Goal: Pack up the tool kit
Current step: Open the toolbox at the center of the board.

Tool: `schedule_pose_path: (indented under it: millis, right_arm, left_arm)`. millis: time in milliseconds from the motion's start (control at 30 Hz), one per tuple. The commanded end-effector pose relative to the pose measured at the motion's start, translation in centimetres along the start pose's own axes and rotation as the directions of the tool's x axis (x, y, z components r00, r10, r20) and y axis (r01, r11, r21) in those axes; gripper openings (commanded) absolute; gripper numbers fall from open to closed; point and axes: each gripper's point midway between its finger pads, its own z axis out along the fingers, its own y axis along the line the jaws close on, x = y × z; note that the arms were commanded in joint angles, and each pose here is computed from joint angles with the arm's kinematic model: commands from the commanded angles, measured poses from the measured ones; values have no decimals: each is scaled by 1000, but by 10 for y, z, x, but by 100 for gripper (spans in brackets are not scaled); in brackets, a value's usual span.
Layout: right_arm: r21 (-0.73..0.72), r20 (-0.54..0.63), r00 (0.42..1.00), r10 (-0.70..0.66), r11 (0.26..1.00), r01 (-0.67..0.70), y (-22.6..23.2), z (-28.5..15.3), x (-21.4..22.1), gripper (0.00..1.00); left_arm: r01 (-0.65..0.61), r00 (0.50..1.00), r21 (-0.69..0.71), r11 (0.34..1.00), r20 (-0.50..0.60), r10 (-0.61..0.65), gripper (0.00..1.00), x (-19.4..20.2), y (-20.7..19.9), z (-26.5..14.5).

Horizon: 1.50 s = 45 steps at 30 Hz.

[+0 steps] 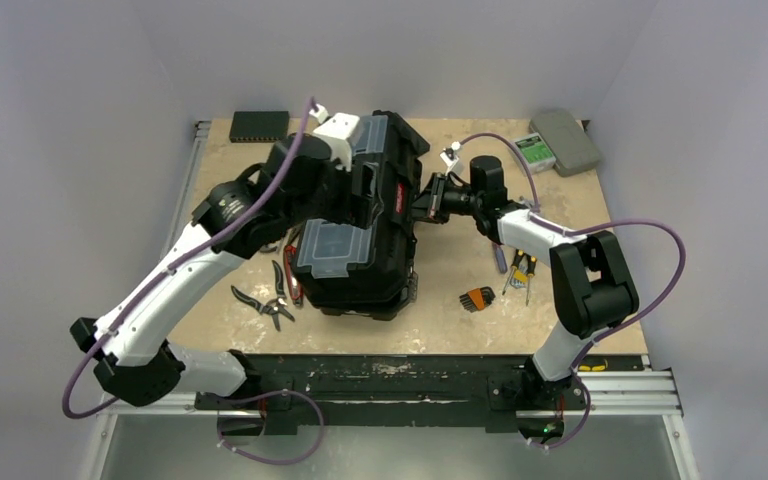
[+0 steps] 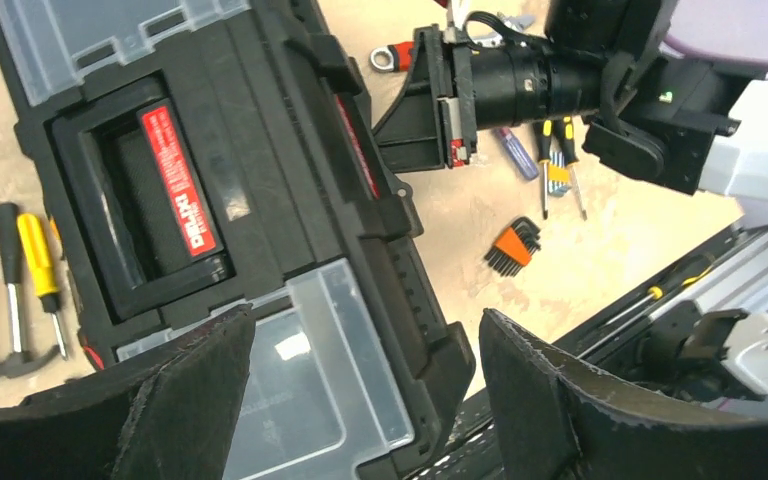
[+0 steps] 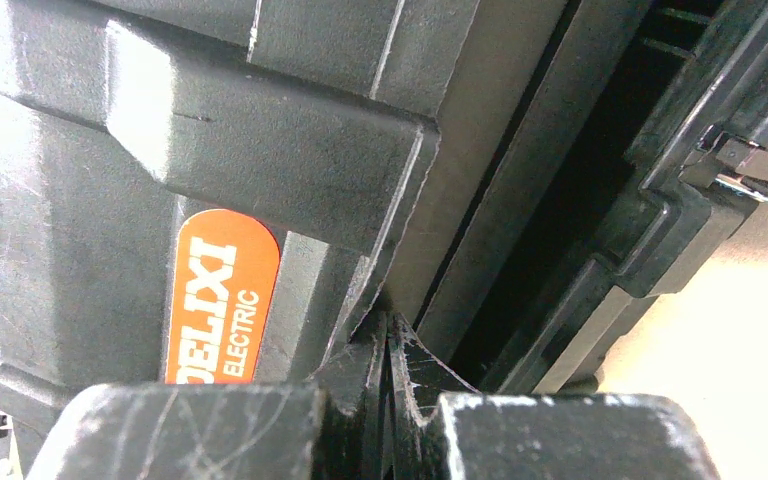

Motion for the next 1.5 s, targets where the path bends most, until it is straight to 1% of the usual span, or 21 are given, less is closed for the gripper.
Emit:
schedule_pose_path:
  millis: [0, 167, 300, 500, 600, 733, 800, 1033, 1167, 1300, 1467]
  right_arm:
    - [-110, 16, 995, -98, 989, 99, 38, 6, -11, 0]
    - [-114, 14, 995, -96, 989, 97, 39, 6, -10, 0]
    - [-127, 13, 995, -102, 987, 102, 44, 5, -10, 0]
    - [-146, 18, 993, -118, 982, 119, 53, 2, -13, 0]
    - [-159, 17, 992, -128, 979, 129, 59, 2, -13, 0]
    - [-182, 22, 990, -139, 973, 141, 69, 0, -14, 0]
    - [-194, 23, 989, -143, 970, 145, 75, -1, -14, 0]
    - [-233, 30, 986, -161, 959, 164, 97, -4, -15, 0]
    - [-248, 32, 985, -172, 953, 175, 106, -3, -14, 0]
    - [-255, 32, 984, -176, 950, 178, 110, -3, -15, 0]
    - [-255, 26, 984, -174, 951, 175, 109, -1, -14, 0]
  left_arm:
    - [-180, 984, -151, 972, -41, 176, 80, 1, -2, -4]
    - [-331, 942, -225, 916, -140, 306, 82, 22, -18, 14]
    - [-469, 880, -210, 858, -195, 433, 84, 33, -38, 24]
    - [-574, 816, -214, 790, -234, 529, 85, 44, -53, 26]
    - [-579, 813, -245, 778, -240, 530, 86, 45, -50, 22]
    - [-556, 830, -209, 804, -191, 524, 87, 42, -52, 13]
    - [-553, 832, -198, 809, -182, 524, 87, 41, -53, 11]
    - [-577, 814, -222, 786, -235, 531, 88, 43, -50, 12]
    - [-582, 808, -179, 793, -234, 541, 87, 46, -57, 15]
    - [-599, 793, -172, 782, -269, 547, 87, 52, -57, 19]
    - [-626, 770, -197, 754, -312, 557, 87, 59, -52, 25]
